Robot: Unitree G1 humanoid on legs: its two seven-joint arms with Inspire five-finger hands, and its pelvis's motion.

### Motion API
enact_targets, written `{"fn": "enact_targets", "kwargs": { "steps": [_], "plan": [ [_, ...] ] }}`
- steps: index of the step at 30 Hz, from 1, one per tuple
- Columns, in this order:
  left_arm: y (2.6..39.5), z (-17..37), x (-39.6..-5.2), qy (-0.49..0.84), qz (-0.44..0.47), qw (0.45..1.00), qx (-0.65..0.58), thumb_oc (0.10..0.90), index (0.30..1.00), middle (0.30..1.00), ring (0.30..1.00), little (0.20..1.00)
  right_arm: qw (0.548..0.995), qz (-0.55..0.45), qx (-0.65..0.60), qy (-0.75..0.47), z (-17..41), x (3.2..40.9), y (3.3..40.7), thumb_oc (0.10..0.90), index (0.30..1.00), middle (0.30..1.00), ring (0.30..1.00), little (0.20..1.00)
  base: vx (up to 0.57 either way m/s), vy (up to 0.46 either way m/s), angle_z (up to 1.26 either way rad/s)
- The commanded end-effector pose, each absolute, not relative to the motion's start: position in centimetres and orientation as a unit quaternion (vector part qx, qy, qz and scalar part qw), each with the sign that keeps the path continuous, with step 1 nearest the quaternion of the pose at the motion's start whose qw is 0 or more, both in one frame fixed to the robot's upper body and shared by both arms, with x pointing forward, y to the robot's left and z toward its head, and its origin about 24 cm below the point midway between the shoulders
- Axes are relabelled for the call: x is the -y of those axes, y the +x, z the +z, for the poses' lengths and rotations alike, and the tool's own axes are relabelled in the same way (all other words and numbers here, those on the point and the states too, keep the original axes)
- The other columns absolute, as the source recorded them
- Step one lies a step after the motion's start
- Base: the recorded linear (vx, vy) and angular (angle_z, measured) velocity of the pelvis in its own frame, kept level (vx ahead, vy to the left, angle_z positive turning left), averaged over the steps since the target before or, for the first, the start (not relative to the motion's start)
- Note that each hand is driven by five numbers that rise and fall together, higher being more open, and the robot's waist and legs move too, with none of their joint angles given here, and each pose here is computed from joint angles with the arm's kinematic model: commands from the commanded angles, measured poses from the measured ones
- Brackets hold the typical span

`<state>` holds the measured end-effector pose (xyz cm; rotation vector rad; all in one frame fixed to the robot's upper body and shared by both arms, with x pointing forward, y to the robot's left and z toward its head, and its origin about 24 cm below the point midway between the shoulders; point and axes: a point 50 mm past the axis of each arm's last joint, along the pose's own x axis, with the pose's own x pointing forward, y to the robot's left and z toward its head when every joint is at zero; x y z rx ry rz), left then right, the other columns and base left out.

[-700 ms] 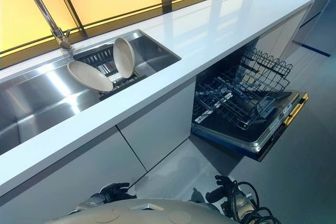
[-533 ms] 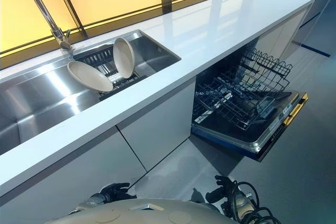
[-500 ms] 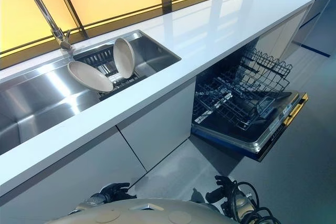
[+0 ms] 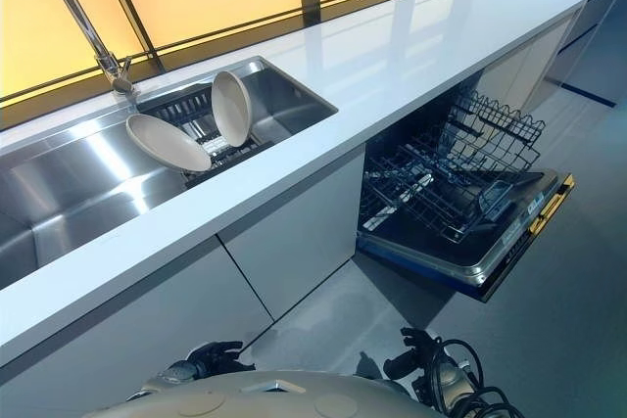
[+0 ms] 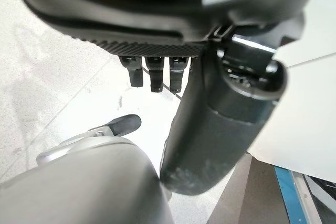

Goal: Pick up plates and place into dishwasher.

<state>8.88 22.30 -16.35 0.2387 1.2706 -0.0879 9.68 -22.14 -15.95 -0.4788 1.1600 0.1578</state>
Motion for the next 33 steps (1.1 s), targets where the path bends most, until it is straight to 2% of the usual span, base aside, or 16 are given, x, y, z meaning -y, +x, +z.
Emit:
{"fn": "enact_targets", "kwargs": {
  "steps": [1,5,9,12,14,17,19,22,25,29,31,33],
  "plan": [
    [10.3,-16.3,-21.3,0.119,-0.081,0.801,-0.581,0.8,0.9,0.9,0.9,0.9,0.809,0.102,-0.523,-0.248,-15.6,21.5,11.7,0.8,0.9,0.9,0.9,0.9,0.0,0.0,0.0],
    [10.9,-16.1,-21.4,0.121,-0.076,0.813,-0.564,0.8,0.9,0.9,0.9,0.9,0.808,0.103,-0.523,-0.25,-15.6,21.5,11.7,0.8,0.9,0.9,0.9,0.9,0.0,0.0,0.0],
    [13.0,-15.2,-20.8,0.163,-0.108,0.844,-0.499,0.8,0.9,0.9,0.9,0.9,0.806,0.109,-0.522,-0.256,-15.5,21.5,12.0,0.8,0.9,0.9,0.9,0.9,0.0,0.0,0.0],
    [16.3,-13.5,-19.6,0.187,-0.161,0.877,-0.411,0.8,0.9,0.9,0.9,0.9,0.806,0.113,-0.519,-0.262,-15.2,21.7,12.5,0.8,0.9,0.9,0.9,0.9,-0.02,0.005,-0.01],
    [20.0,-10.8,-17.6,0.176,-0.218,0.901,-0.332,0.8,0.9,0.9,0.9,0.9,0.808,0.116,-0.512,-0.268,-14.9,21.9,13.1,0.8,0.9,0.9,0.9,0.9,-0.06,0.012,-0.04],
    [24.1,-5.5,-14.4,0.124,-0.308,0.916,-0.225,0.8,0.9,0.9,0.9,0.9,0.812,0.113,-0.507,-0.268,-14.6,21.9,13.7,0.8,0.9,0.9,0.9,0.9,-0.04,0.002,-0.07],
    [25.5,-2.2,-12.6,0.078,-0.356,0.915,-0.171,0.8,0.9,0.9,0.9,0.9,0.813,0.11,-0.505,-0.267,-14.5,21.8,13.7,0.8,0.9,0.9,0.9,0.9,0.0,0.0,0.0],
    [26.0,2.0,-10.1,0.006,-0.427,0.899,-0.099,0.8,0.9,0.9,0.9,0.9,0.815,0.104,-0.505,-0.264,-14.6,21.6,13.5,0.8,0.9,0.9,0.9,0.9,0.0,0.0,0.0],
    [25.2,7.6,-8.1,-0.089,-0.505,0.858,0.007,0.8,0.9,0.9,0.9,0.9,0.818,0.095,-0.508,-0.254,-14.9,21.4,12.7,0.8,0.9,0.9,0.9,0.9,0.02,-0.025,0.0],
    [23.4,13.6,-7.1,-0.263,-0.593,0.752,0.116,0.8,0.9,0.9,0.9,0.9,0.817,0.09,-0.512,-0.248,-15.3,20.8,11.8,0.8,0.9,0.9,0.9,0.9,0.02,-0.017,0.01],
    [22.7,15.5,-7.3,-0.304,-0.607,0.716,0.164,0.8,0.9,0.9,0.9,0.9,0.816,0.091,-0.514,-0.248,-15.4,20.5,11.5,0.8,0.9,0.9,0.9,0.9,0.0,0.0,0.0],
    [22.7,17.6,-8.5,-0.32,-0.583,0.713,0.224,0.8,0.9,0.9,0.9,0.9,0.815,0.094,-0.514,-0.25,-15.5,20.1,11.2,0.8,0.9,0.9,0.9,0.9,0.0,0.0,0.0]
  ]
}}
